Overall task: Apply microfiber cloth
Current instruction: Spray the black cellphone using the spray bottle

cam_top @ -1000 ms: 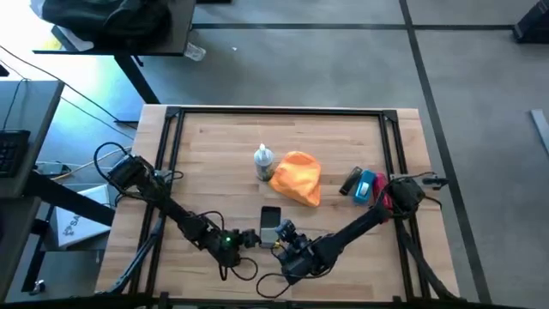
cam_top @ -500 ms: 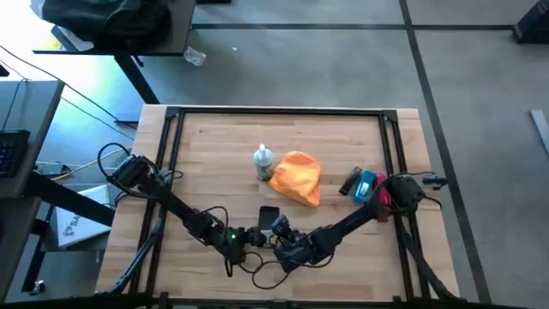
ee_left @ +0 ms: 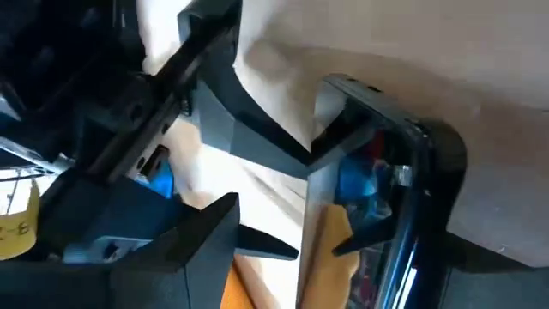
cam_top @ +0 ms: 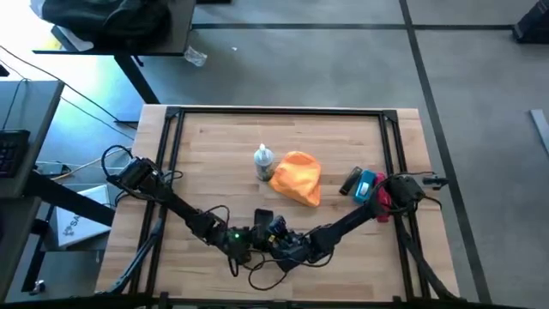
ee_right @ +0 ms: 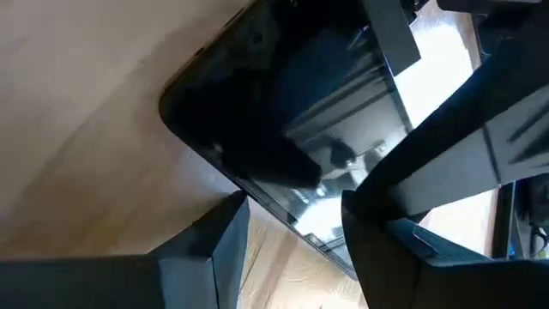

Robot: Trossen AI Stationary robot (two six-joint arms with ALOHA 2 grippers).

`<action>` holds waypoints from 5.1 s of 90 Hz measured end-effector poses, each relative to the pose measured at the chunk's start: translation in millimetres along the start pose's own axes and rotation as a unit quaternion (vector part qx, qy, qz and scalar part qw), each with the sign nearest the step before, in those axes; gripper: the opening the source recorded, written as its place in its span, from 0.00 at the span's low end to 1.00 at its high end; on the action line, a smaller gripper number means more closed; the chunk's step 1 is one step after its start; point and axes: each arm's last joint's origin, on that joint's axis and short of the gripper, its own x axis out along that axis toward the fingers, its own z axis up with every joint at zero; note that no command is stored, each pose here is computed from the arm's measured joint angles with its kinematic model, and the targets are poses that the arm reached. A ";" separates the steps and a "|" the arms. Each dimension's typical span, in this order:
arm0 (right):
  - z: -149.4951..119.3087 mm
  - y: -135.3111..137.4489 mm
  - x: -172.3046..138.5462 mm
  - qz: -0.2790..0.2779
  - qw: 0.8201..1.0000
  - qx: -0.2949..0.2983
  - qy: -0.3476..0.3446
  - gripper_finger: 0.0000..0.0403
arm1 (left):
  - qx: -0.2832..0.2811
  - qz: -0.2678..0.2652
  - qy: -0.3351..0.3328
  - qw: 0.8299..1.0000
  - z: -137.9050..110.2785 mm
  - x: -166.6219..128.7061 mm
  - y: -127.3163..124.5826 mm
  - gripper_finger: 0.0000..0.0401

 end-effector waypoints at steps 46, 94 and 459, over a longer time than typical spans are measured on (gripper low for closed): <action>9.6 23.5 -22.1 -0.065 0.997 -0.039 0.017 0.39 | -0.146 0.043 0.059 0.986 2.8 -5.1 -1.9 0.36; 29.3 -38.3 -104.5 -0.221 0.973 -0.031 0.055 0.39 | -0.413 0.236 0.068 0.877 11.1 -24.8 30.7 0.06; -0.8 -178.7 -171.2 -0.009 0.894 0.396 -0.212 0.39 | -0.645 0.331 -0.282 0.629 9.9 -193.9 131.4 0.04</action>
